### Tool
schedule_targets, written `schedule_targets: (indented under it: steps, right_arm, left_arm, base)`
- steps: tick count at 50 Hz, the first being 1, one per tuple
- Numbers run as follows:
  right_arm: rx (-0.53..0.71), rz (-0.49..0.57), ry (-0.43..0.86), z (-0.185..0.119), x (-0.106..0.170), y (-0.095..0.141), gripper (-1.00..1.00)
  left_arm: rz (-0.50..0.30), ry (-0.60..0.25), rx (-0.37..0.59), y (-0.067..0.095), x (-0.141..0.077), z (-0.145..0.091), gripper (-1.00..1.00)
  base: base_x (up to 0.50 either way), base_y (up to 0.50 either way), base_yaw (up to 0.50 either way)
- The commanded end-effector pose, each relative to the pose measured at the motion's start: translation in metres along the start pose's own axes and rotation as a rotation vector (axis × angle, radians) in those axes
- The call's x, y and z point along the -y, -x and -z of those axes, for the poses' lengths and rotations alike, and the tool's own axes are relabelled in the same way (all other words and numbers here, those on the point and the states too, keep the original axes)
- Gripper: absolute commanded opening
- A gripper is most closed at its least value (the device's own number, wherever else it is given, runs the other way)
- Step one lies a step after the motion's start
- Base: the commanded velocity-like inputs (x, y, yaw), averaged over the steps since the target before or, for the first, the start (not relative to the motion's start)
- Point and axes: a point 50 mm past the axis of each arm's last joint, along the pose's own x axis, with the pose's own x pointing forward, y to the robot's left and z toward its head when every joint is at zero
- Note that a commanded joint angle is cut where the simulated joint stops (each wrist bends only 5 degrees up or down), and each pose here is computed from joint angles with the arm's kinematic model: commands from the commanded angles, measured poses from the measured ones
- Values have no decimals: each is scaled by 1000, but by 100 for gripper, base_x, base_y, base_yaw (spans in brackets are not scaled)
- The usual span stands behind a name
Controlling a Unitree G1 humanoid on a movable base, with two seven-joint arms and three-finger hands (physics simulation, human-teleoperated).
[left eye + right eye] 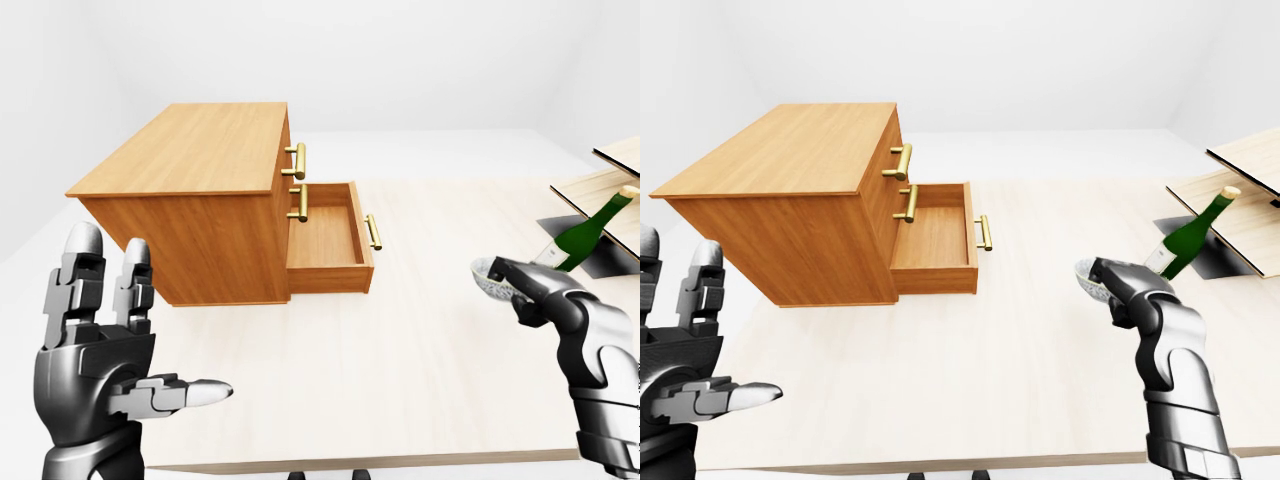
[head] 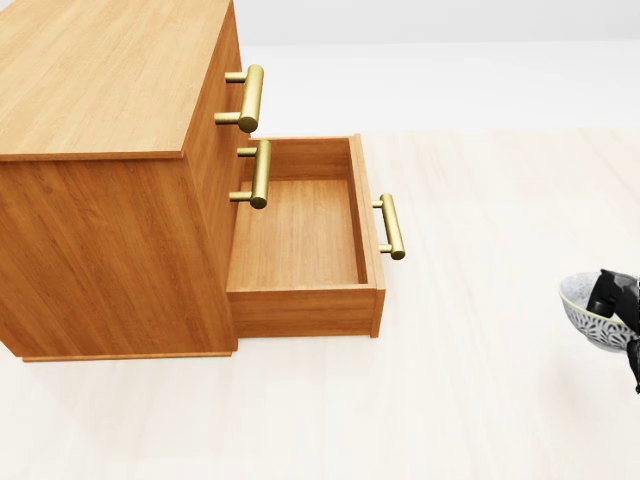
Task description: Put the bowl on top of the cabinet.
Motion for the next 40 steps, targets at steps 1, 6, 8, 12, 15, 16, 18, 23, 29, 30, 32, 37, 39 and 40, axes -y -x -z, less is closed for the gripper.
schedule_targets:
  steps: [1, 6, 8, 12, 15, 16, 18, 23, 29, 30, 32, 37, 39, 40]
  right_arm:
    - [-106, 278, 260, -36, 56, 18, -100]
    - [-87, 357, 260, -58, 66, 24, -100]
    - [-43, 397, 252, -75, 70, 29, -100]
    - [24, 453, 237, -96, 80, 35, -100]
    - [95, 487, 203, -113, 86, 40, -100]
    - [121, 493, 193, -119, 88, 41, -100]
    - [164, 487, 195, -132, 87, 41, -100]
    - [302, 490, 151, -162, 91, 45, -100]
    - [439, 480, 120, -194, 91, 52, -100]
    - [457, 479, 121, -200, 92, 54, -100]
    - [460, 478, 122, -201, 92, 54, -100]
    - [461, 478, 123, -201, 92, 54, -100]
    - [461, 478, 123, -201, 92, 54, -100]
    - [461, 478, 123, -201, 92, 54, -100]
  left_arm:
    - [-40, 30, -89, -3, -6, 26, 100]
    - [-42, 31, -90, -3, -7, 27, 100]
    - [-42, 33, -98, -3, -7, 29, 100]
    - [-39, 34, -100, -2, -6, 29, 100]
    - [-42, 36, -100, -3, -8, 30, 100]
    - [-43, 36, -103, -3, -8, 31, 100]
    - [-41, 37, -109, -3, -7, 33, 100]
    - [-42, 36, -107, -4, -8, 32, 100]
    - [-37, 38, -121, -4, -6, 35, 100]
    - [-36, 38, -124, -4, -6, 37, 100]
    - [-36, 39, -125, -4, -6, 37, 100]
    - [-36, 39, -125, -4, -6, 37, 100]
    - [-36, 39, -125, -4, -6, 37, 100]
    - [-36, 39, -126, -4, -6, 37, 100]
  base:
    - [0, 0, 0]
    - [0, 0, 0]
    - [0, 0, 0]
    - [0, 0, 0]
    - [0, 0, 0]
    - [0, 0, 0]
    - [0, 0, 0]
    - [0, 0, 0]
    - [0, 0, 0]
    - [0, 0, 0]
    - [0, 0, 0]
    - [0, 0, 0]
    - [0, 0, 0]
    - [0, 0, 0]
